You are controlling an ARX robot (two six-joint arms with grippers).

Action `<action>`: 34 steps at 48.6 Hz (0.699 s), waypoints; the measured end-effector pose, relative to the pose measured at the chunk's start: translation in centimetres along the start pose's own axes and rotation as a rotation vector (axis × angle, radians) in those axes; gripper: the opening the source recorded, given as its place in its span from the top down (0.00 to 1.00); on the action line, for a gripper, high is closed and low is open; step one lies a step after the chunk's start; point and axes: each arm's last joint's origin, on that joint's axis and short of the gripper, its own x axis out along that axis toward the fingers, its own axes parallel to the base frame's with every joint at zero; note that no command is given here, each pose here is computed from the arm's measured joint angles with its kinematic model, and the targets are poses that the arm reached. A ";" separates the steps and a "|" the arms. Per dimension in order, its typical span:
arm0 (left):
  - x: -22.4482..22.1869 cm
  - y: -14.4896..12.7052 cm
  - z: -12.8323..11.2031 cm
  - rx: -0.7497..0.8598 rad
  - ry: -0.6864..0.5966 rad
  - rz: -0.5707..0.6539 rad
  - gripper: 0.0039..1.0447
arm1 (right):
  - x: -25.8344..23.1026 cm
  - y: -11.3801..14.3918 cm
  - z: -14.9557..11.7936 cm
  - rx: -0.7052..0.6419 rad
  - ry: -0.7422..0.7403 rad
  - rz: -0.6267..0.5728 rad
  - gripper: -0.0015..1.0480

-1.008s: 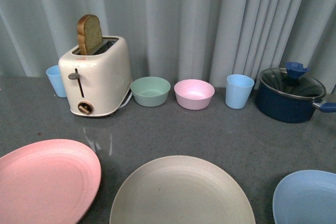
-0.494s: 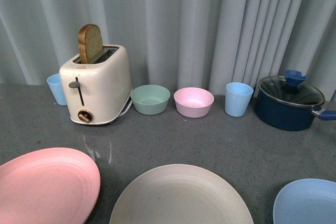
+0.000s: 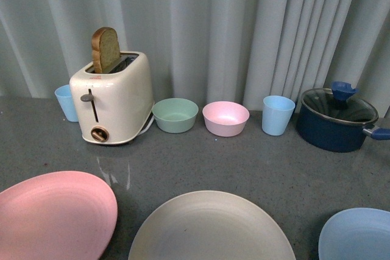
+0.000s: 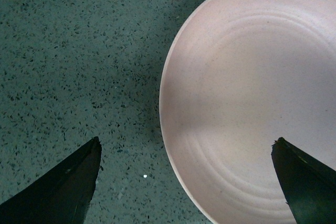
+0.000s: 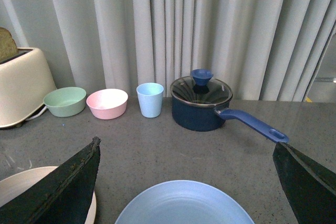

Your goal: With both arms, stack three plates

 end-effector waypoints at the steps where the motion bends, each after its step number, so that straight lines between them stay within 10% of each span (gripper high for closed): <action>1: 0.3 0.0 0.1 0.005 0.006 0.000 0.06 | 0.0 0.0 0.0 0.000 0.000 0.000 0.07; 34: 4.6 -1.0 0.7 0.074 0.128 0.006 0.06 | 0.0 0.0 0.0 0.000 0.000 0.000 0.07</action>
